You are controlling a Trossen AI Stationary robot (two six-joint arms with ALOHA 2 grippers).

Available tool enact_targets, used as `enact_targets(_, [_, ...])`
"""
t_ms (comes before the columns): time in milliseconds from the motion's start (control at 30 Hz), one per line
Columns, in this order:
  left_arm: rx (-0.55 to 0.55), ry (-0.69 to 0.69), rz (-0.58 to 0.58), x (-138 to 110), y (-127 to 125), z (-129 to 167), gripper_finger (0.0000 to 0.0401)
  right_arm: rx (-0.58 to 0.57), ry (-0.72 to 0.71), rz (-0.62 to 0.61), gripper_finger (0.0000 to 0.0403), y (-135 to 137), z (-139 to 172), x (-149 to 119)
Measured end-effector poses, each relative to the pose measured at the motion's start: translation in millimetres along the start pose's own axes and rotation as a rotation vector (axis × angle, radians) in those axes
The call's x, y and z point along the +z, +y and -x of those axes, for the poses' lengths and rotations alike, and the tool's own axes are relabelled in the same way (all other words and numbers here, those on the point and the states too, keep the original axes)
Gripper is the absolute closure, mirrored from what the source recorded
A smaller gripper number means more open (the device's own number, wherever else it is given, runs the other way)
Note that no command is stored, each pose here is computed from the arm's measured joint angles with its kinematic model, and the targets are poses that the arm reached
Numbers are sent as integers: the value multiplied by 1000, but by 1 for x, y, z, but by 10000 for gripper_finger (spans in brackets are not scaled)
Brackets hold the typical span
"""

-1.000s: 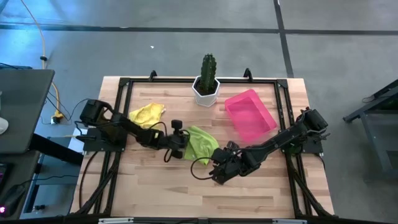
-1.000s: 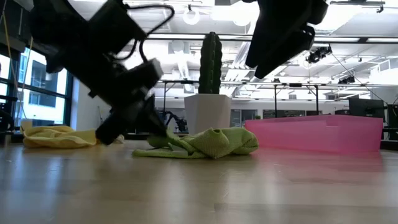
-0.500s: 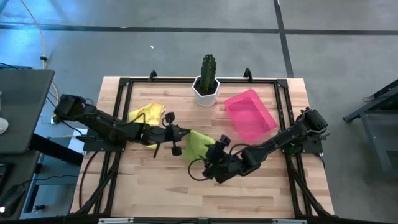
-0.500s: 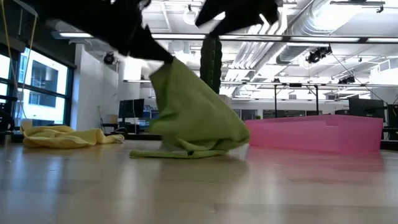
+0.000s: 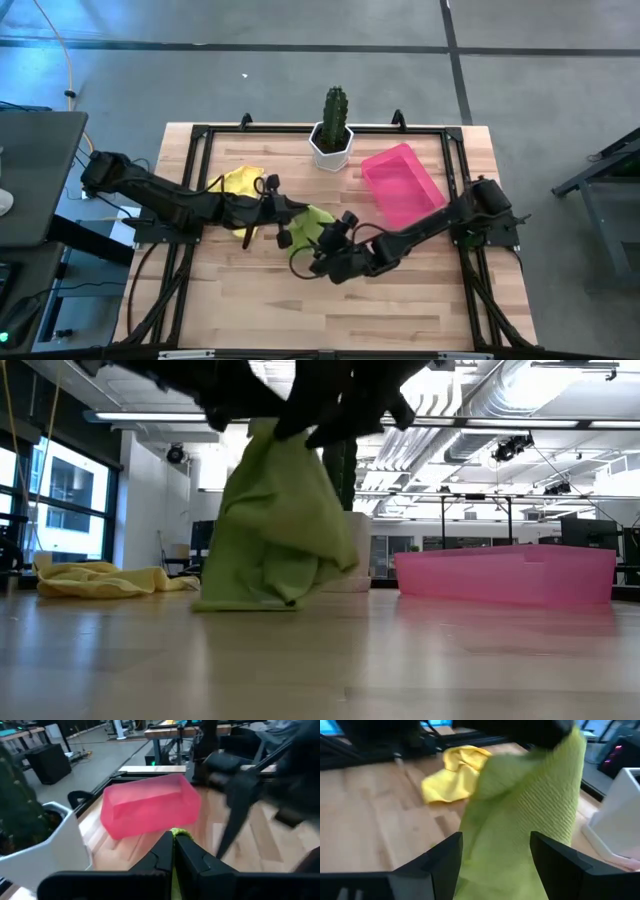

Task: Roll microfiber towels into tight, uniform cylinder then place into a basket
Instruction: Fold the green towel

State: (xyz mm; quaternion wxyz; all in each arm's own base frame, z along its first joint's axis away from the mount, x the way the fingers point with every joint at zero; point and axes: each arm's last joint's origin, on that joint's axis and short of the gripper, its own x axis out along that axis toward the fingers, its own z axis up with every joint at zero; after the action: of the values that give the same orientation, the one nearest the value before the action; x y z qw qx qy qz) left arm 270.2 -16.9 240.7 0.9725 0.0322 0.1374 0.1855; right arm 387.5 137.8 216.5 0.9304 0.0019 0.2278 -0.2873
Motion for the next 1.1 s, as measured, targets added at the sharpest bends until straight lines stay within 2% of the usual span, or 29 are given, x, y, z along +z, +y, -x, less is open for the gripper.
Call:
enact_targets(167, [-14, 45, -31, 14, -6, 2, 400, -79, 54, 80, 176, -9, -10, -9])
enact_targets(300, [-9, 118, -66, 19, -11, 7, 401, -123, 127, 190, 176, -21, -1, -12])
enact_targets(433, [-27, 146, -44, 20, -15, 10, 401, -213, 157, 259, 176, -36, 10, -10])
enact_targets(533, [-93, 152, 2, 20, -20, 12, 401, -282, 132, 250, 176, -46, 15, -3])
enact_targets(667, [-239, 158, 39, 21, -27, 14, 401, -331, 95, 211, 176, -53, 14, 2])
enact_targets(800, [-238, 161, 50, 20, -28, 14, 401, -263, 114, 154, 176, -50, 11, 5])
enact_targets(967, [-178, 188, 86, 18, -21, 11, 401, -49, 89, 21, 176, -28, 18, 12])
enact_targets(1100, [-158, 211, 128, 16, -17, 10, 401, 52, 48, 21, 176, -14, 27, 15])
